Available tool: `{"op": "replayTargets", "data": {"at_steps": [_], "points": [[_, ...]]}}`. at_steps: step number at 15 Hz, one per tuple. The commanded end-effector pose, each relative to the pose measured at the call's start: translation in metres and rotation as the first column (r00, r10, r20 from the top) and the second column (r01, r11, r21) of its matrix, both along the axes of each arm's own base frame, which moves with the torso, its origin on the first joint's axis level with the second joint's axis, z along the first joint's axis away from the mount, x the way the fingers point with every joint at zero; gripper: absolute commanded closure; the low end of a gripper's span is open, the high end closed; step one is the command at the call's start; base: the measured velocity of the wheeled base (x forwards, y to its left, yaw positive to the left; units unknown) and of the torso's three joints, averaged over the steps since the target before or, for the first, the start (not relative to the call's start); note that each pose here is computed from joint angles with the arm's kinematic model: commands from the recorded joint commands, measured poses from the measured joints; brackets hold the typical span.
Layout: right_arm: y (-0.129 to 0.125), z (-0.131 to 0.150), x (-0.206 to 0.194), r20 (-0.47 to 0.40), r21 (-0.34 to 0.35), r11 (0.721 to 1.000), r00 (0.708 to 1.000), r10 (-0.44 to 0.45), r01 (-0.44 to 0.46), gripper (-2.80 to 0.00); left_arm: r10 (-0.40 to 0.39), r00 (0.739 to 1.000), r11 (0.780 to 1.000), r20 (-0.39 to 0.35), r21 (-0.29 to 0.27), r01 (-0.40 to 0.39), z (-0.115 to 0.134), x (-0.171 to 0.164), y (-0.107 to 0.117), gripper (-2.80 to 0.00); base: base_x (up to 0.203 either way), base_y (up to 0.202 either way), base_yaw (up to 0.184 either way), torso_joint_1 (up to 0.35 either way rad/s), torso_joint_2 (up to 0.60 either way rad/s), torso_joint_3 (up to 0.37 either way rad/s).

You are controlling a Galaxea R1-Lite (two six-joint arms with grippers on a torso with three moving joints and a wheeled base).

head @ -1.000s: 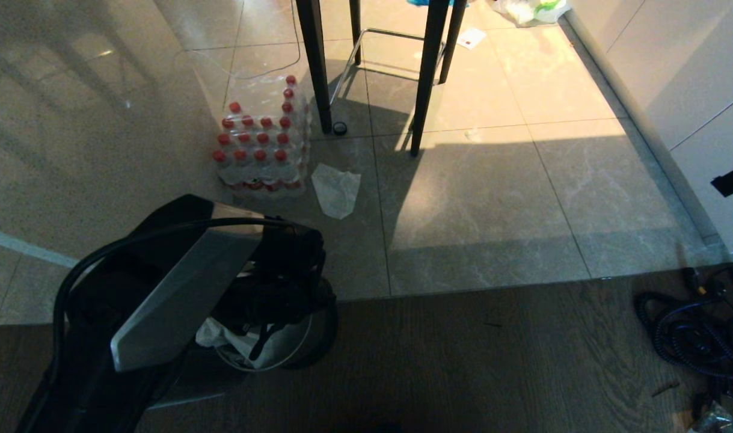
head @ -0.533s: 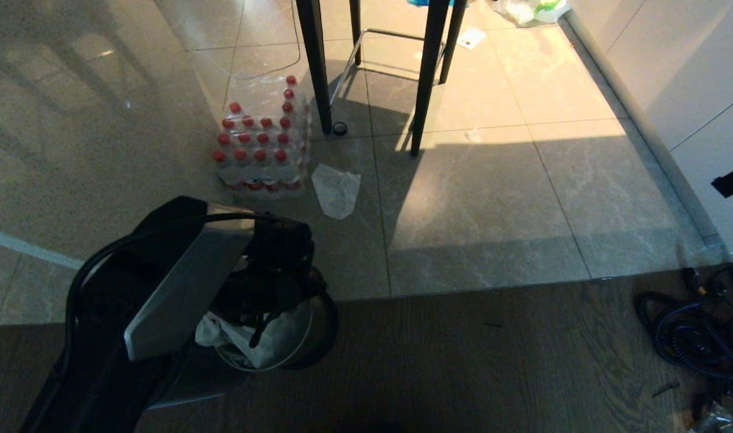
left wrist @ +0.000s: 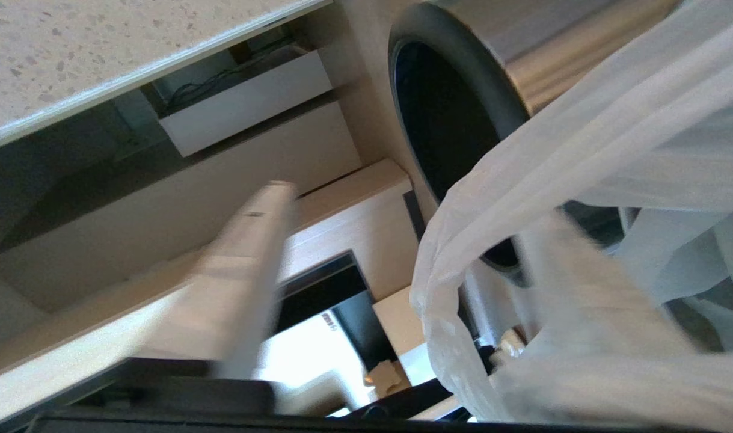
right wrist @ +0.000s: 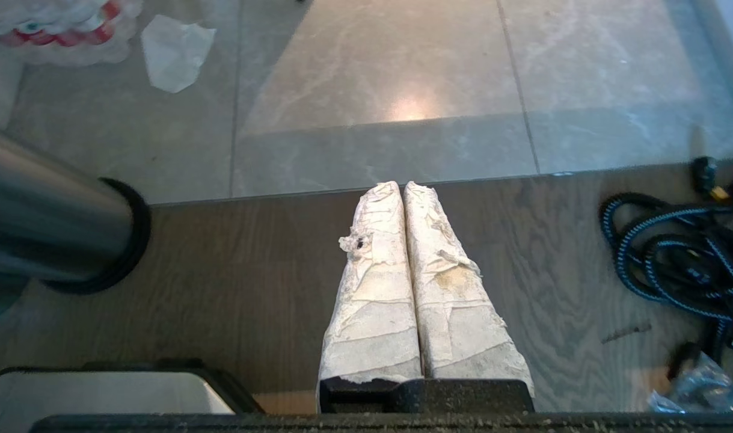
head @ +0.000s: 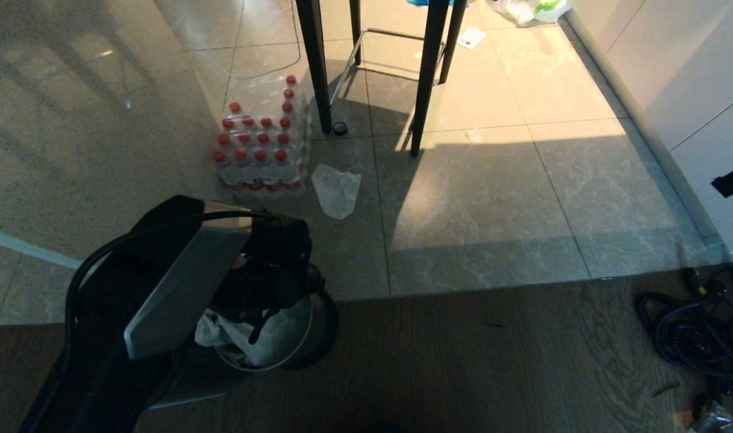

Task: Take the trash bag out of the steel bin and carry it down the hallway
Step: Pick up the trash bag

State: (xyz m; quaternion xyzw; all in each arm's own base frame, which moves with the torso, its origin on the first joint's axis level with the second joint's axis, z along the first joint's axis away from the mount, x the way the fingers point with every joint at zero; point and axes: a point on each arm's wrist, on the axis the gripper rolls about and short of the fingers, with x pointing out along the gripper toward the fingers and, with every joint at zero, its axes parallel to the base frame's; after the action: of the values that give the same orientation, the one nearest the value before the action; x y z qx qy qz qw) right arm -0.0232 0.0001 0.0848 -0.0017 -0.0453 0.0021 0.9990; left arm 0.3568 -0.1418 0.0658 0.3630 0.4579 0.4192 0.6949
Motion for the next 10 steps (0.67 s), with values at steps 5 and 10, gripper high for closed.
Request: {"op": "replayTargets", "data": {"at_steps": [5, 10], "points": [[0.000, -0.010, 0.003, -0.034, -0.001, 1.000, 0.999, 0.002, -0.002, 0.00, -0.005, 1.000, 0.994, 0.010, -0.106, 0.006, 0.031, -0.020, -0.014, 0.00, 0.000, 0.000, 0.000, 0.000, 0.00, 0.000], [0.000, -0.010, 0.003, -0.035, 0.000, 1.000, 0.999, 0.002, -0.002, 0.00, 0.004, 1.000, 0.979, -0.031, -0.203, -0.010, 0.041, -0.046, -0.017, 0.00, 0.000, 0.000, 0.000, 0.000, 0.00, 0.000]]}}
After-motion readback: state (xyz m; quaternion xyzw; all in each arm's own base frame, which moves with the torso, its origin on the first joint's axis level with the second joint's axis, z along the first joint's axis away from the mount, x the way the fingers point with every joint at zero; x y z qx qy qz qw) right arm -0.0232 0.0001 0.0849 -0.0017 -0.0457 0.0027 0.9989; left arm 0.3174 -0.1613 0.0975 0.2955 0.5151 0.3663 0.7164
